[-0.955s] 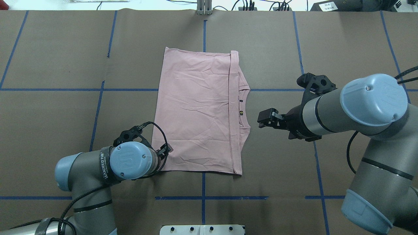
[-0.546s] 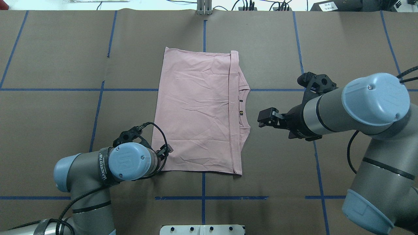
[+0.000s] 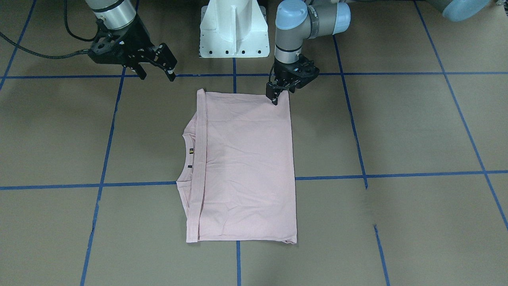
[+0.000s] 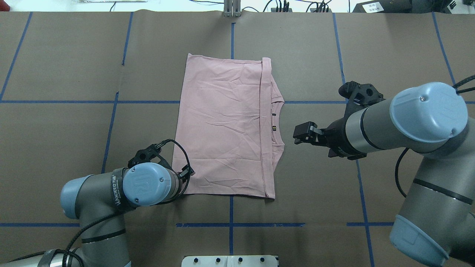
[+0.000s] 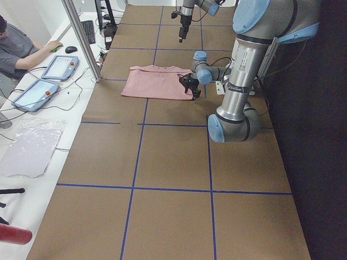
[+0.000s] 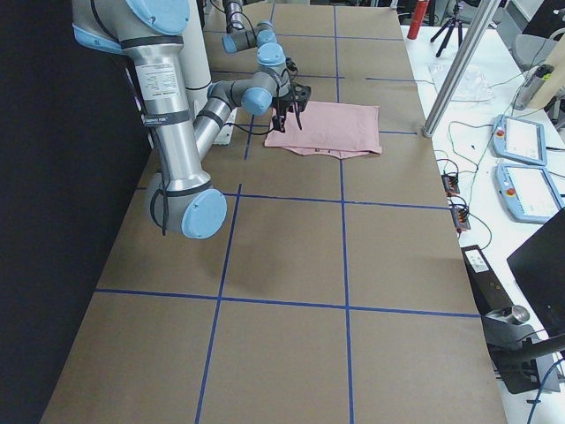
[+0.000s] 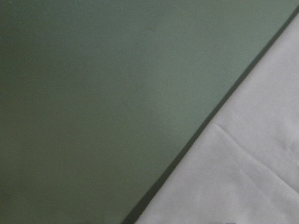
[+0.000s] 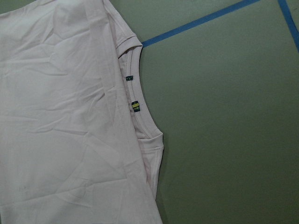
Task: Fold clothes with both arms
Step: 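Lower the left gripper to the shirt's near corner while the right gripper hovers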
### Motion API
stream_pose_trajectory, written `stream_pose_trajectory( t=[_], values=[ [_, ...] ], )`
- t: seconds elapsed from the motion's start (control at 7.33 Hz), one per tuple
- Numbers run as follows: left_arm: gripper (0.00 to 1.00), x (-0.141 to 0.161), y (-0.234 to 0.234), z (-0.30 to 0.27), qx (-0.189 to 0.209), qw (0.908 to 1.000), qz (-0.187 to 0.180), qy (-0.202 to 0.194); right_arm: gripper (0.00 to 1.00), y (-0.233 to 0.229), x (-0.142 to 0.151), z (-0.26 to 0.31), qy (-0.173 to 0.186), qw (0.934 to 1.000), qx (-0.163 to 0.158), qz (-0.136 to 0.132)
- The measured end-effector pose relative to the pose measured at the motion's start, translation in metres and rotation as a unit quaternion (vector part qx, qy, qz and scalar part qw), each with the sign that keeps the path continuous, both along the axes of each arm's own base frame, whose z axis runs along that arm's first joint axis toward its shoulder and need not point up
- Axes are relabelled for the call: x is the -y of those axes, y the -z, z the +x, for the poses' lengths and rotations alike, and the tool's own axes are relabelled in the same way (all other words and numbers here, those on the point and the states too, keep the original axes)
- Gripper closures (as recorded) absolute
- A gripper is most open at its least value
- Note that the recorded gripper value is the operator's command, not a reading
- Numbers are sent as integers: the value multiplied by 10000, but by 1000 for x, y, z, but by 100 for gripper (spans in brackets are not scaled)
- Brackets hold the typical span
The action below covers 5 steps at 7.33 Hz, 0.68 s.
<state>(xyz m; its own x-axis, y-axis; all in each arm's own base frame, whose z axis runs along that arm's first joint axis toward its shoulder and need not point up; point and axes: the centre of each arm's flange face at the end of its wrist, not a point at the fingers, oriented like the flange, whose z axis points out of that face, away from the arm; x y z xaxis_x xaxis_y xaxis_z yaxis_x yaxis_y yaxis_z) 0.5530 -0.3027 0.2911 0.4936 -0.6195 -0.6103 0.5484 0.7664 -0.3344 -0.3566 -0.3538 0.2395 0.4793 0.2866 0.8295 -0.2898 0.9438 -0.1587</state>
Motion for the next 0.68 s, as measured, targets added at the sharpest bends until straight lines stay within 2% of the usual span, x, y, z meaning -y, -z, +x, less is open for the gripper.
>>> stream_pose_trajectory(
  t=[0.14,0.41,0.68],
  values=[
    [59,-1,0,0,-3,10000,-14,8,0,0,0,0,0,10000,1,-1],
    [69,-2,1,1,-3,10000,-28,6,0,-1,0,0,0,10000,-4,-4],
    [85,-4,4,-1,-29,10000,-19,-1,0,0,0,1,-1,10000,1,-2]
  ],
)
